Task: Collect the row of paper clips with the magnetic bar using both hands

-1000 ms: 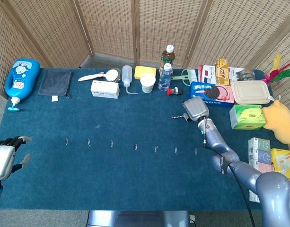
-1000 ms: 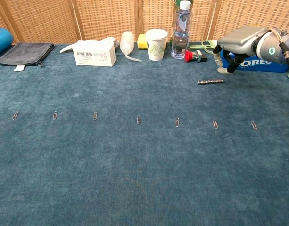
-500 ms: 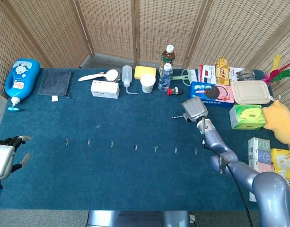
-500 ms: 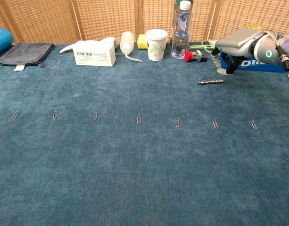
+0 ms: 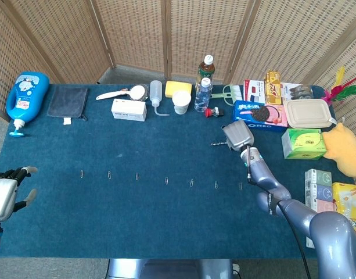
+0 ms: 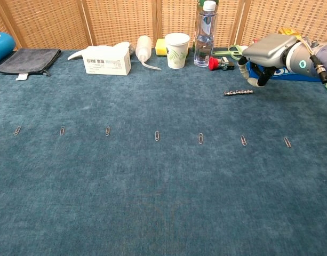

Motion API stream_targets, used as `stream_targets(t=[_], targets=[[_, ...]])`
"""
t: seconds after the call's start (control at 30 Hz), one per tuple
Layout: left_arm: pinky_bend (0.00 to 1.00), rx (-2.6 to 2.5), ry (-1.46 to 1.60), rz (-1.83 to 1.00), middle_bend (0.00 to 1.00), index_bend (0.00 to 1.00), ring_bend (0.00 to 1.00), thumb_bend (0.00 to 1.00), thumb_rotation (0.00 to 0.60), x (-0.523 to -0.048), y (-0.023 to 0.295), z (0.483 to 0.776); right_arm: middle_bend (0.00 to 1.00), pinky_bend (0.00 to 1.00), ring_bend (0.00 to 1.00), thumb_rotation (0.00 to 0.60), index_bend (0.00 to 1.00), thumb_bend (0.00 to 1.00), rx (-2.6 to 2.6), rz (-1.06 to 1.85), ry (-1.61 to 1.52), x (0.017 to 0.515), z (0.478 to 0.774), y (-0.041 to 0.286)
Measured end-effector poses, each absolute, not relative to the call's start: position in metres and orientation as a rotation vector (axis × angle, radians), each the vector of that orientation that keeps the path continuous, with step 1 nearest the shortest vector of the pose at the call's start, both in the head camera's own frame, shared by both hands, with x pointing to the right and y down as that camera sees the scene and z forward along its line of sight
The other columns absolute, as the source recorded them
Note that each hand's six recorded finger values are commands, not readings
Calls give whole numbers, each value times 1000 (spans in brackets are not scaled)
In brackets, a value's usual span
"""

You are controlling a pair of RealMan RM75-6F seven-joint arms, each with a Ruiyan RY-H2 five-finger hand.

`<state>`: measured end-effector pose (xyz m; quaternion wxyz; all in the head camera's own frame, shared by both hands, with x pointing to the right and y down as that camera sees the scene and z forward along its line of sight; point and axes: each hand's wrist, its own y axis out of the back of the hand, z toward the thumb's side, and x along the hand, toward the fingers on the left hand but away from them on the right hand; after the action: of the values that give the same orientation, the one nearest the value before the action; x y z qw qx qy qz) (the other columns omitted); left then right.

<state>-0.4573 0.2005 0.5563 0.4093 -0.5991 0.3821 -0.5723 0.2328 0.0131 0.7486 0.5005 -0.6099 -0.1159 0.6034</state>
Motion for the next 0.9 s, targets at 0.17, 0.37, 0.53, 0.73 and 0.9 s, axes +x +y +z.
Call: stream_targets(t=[0.17, 0.37, 0.53, 0.73, 0.9], targets=[[482, -1509, 963, -1442, 416, 313, 427, 506, 600, -457, 200, 557, 688, 772, 860, 499, 418, 527, -1482, 1475, -273, 234, 752, 16], [482, -1512, 961, -1440, 416, 306, 426, 505, 600, -457, 200, 557, 688, 772, 860, 500, 432, 527, -1492, 1504, -275, 237, 759, 21], [482, -1511, 963, -1440, 416, 305, 426, 505, 600, -457, 200, 557, 689, 772, 860, 498, 445, 527, -1495, 1518, -283, 239, 763, 22], [482, -1513, 964, -1439, 416, 295, 426, 506, 600, -457, 200, 556, 693, 772, 860, 501, 453, 527, -1501, 1522, -296, 238, 764, 21], [482, -1513, 965, -1438, 416, 293, 426, 506, 600, -457, 199, 556, 695, 772, 859, 500, 446, 526, -1498, 1527, -291, 239, 765, 22]])
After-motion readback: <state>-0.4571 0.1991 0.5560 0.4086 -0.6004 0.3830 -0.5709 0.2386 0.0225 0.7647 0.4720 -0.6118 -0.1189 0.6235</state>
